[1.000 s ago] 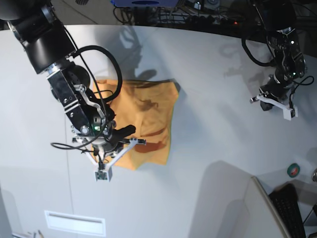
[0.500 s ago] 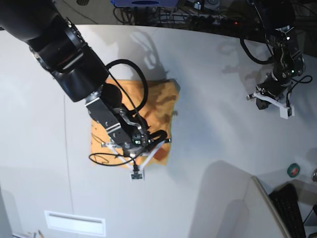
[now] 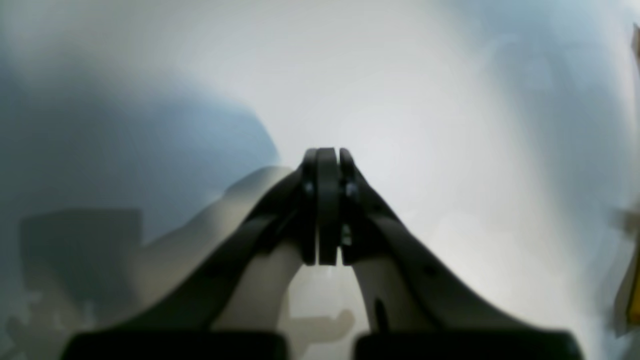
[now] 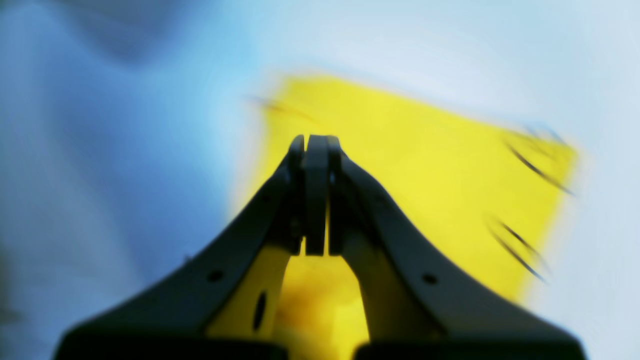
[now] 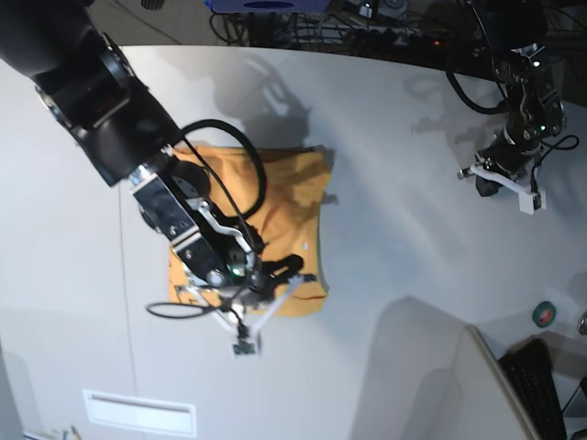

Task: Layout the t-shirt on the table in an organized manner, then fold the t-shirt properly
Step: 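Press the folded shirt flat with the right gripper and withdraw it, then tuck and smooth the folded shirt edge with the left gripper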

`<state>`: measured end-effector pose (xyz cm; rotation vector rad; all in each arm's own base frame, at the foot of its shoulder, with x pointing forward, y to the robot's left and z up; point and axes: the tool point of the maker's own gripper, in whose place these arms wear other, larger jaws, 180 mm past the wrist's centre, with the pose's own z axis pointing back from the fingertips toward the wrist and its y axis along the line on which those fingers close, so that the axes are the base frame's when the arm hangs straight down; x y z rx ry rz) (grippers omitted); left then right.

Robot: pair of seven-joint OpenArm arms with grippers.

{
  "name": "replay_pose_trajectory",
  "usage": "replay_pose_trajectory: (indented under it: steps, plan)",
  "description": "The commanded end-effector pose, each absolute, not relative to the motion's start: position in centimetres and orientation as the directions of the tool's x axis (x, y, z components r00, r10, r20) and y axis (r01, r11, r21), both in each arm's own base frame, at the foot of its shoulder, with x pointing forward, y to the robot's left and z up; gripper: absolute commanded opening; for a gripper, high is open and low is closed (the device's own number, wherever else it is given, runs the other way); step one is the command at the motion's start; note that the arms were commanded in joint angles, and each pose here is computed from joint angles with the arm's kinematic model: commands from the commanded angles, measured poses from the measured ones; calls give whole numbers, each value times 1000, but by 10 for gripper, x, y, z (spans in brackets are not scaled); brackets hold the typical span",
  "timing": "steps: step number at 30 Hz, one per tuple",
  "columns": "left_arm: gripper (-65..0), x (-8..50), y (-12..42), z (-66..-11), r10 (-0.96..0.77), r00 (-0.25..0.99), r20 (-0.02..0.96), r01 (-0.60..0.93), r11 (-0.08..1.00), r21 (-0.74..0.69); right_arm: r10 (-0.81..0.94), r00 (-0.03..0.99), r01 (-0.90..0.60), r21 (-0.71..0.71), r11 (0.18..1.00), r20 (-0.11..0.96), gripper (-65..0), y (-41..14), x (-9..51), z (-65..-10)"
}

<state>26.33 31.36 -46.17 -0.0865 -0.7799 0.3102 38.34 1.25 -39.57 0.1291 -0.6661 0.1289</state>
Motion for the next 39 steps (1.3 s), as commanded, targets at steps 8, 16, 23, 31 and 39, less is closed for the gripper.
replay_pose_trajectory:
  steps: [8, 16, 23, 31, 39]
  plan:
    - [-650, 279, 316, -446, 287, 633, 719, -217, 957, -191, 169, 813, -292, 139, 946, 557, -650, 40, 295, -427]
    - [-650, 276, 301, -436, 219, 636, 740, -110, 975, -195, 295, 804, -400, 102, 911, 516, -650, 68, 254, -465]
    - [-650, 278, 287, -437, 224, 633, 741, -87, 972, -219, 366, 773, -493, 129, 860, 519, -650, 114, 232, -462]
    - [-490, 307, 225, -408, 207, 577, 790, 53, 956, -289, 364, 764, -506, 146, 850, 533, -650, 78, 221, -433]
    - [0, 342, 112, -399, 214, 607, 766, 277, 845, -457, 177, 843, -275, 125, 953, 508, -650, -25, 221, -435]
